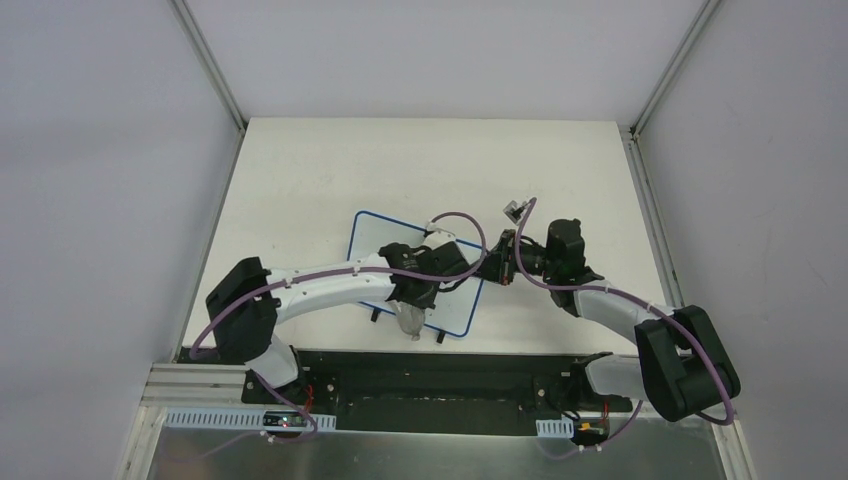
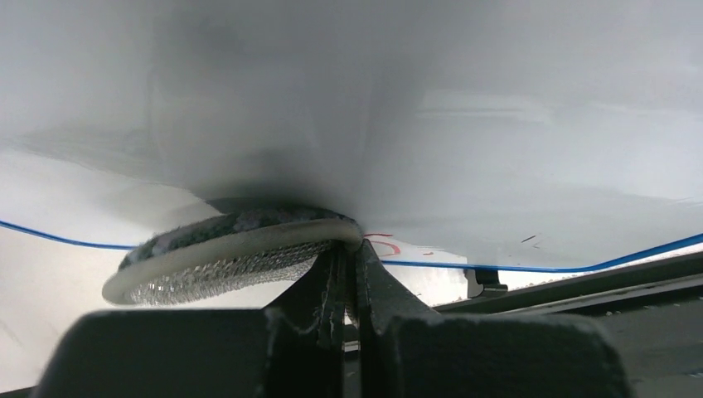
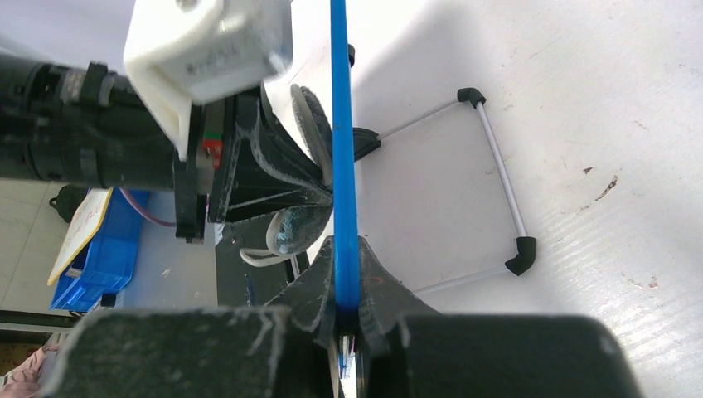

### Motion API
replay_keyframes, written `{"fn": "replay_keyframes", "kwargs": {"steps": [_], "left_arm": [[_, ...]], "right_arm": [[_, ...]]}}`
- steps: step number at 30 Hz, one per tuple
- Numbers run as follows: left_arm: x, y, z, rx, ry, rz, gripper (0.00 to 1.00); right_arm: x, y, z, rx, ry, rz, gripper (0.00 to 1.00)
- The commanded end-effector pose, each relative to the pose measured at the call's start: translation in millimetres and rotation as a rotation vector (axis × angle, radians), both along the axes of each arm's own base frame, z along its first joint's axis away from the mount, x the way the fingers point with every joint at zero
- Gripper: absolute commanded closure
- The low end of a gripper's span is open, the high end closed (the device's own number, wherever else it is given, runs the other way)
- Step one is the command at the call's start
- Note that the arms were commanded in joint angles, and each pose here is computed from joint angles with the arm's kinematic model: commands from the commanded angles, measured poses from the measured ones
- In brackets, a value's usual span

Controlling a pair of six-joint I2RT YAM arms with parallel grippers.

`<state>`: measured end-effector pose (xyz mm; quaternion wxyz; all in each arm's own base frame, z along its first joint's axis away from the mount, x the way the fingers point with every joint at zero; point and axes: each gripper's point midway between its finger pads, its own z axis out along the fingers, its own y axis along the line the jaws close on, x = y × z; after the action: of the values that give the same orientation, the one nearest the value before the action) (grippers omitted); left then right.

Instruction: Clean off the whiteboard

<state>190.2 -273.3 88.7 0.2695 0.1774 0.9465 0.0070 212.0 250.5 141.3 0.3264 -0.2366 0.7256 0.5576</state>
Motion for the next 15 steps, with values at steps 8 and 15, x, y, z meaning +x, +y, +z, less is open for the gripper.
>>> {"fn": "replay_keyframes", "kwargs": {"steps": [8, 15], "left_arm": [[63.9, 94.1, 35.1, -0.16, -0.162, 0.316, 1.0], [52.9, 44.8, 18.8, -0.265, -0.042, 0.217, 1.0]], "right_arm": [[-11.6, 5.5, -8.4, -0.028, -0.053, 0.077, 1.0], [-12.2, 5.5, -7.6, -0.026, -0.056, 0.079, 1.0]]}}
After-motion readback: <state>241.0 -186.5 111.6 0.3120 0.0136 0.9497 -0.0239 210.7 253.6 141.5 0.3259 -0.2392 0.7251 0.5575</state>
